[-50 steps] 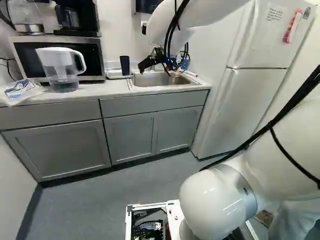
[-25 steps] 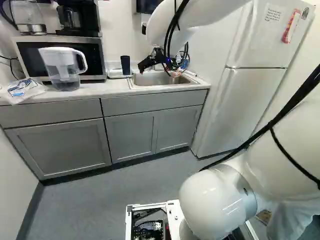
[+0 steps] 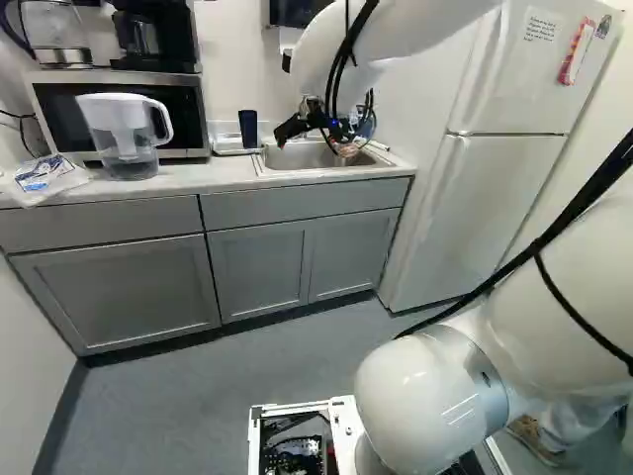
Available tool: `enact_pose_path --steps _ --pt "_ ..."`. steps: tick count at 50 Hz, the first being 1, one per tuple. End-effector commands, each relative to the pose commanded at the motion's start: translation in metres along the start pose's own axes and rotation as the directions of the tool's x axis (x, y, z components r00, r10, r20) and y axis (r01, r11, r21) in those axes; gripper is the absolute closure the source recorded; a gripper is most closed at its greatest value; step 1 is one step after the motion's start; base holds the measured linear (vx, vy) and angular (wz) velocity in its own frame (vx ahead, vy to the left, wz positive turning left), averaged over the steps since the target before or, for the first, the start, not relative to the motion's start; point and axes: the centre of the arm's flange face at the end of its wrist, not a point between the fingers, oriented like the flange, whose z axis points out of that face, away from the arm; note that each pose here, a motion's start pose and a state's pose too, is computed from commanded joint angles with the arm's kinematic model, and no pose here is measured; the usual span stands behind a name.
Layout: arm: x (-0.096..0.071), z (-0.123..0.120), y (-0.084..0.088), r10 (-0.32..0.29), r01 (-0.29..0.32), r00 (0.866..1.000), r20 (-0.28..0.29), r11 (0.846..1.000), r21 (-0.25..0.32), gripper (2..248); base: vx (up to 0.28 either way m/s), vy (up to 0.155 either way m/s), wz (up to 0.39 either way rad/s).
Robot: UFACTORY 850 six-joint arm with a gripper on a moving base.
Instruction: Rinse the cup and place it in the tray
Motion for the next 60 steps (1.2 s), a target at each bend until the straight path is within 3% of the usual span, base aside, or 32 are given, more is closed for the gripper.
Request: enact_pose_path --steps 32,60 --pt "-0.041 0.020 0.012 0.024 -0.025 0.998 -0.049 0.999 -0.025 3 0.000 0.000 0.000" --pt "-0.106 0.041 0.028 0.055 -0.063 0.991 -0.123 0.996 -0.062 3 0.000 0.000 0.000"
